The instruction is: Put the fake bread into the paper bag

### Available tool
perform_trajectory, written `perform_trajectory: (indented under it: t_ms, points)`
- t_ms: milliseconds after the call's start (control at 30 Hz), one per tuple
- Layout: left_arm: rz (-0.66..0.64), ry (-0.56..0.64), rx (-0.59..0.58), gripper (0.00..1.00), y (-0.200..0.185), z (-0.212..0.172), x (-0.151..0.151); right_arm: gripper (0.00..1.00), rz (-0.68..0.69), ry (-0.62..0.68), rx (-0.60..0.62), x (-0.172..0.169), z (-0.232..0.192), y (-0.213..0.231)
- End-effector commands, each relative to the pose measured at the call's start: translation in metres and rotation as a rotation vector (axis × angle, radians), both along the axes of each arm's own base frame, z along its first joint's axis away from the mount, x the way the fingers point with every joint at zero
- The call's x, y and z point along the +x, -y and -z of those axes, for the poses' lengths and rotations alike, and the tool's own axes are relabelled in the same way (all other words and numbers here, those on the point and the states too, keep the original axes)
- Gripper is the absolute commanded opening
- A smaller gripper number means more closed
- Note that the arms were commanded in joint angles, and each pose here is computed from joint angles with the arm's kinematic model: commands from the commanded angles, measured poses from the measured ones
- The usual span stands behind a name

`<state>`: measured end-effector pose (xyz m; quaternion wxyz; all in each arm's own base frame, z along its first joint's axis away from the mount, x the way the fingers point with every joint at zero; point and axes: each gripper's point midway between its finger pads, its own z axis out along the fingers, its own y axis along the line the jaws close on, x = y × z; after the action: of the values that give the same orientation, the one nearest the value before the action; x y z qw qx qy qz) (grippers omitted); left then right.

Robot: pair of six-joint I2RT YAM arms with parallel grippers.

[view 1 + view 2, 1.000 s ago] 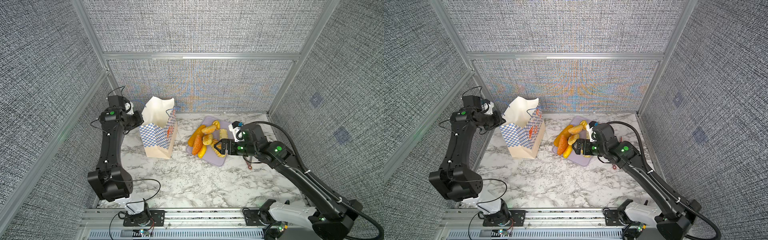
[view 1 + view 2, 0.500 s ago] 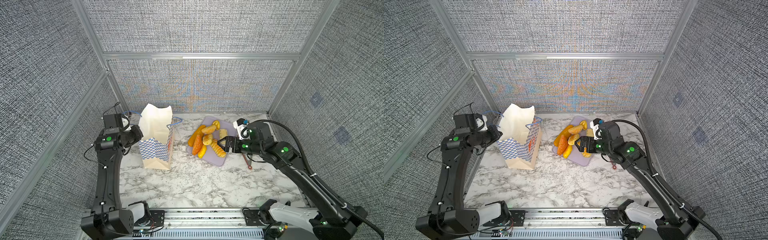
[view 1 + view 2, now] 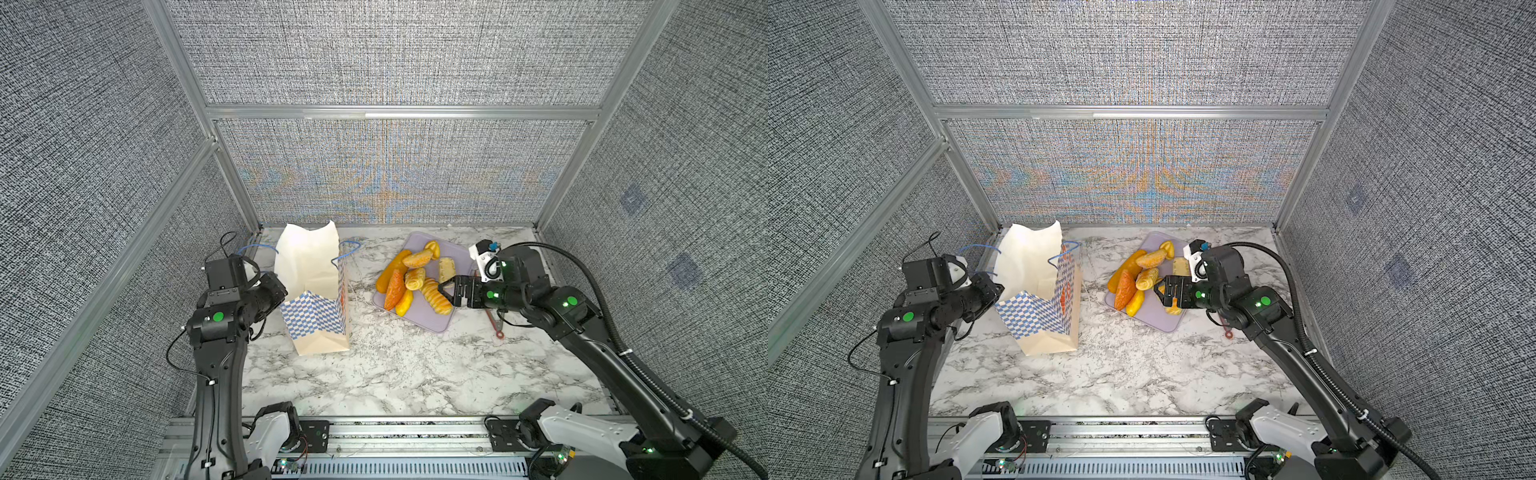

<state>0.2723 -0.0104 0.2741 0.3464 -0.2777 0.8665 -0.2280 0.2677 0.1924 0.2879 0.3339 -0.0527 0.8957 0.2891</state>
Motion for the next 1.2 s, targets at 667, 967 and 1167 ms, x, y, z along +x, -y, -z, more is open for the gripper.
perform_trajectory:
  t_ms: [667, 967, 1167]
  points:
    - [0.005, 0.032, 0.148, 0.98, -0.011, -0.029, -0.025, 0.99, 0.267, -0.164, -0.140, 0.034, 0.064, 0.091]
    - [0.060, 0.019, 0.244, 0.98, -0.015, -0.028, -0.014, 0.99, 0.433, -0.283, -0.187, 0.033, 0.106, 0.148]
    - [0.096, 0.037, 0.329, 0.98, -0.011, -0.031, -0.008, 0.99, 0.464, -0.385, -0.276, 0.031, 0.141, 0.173]
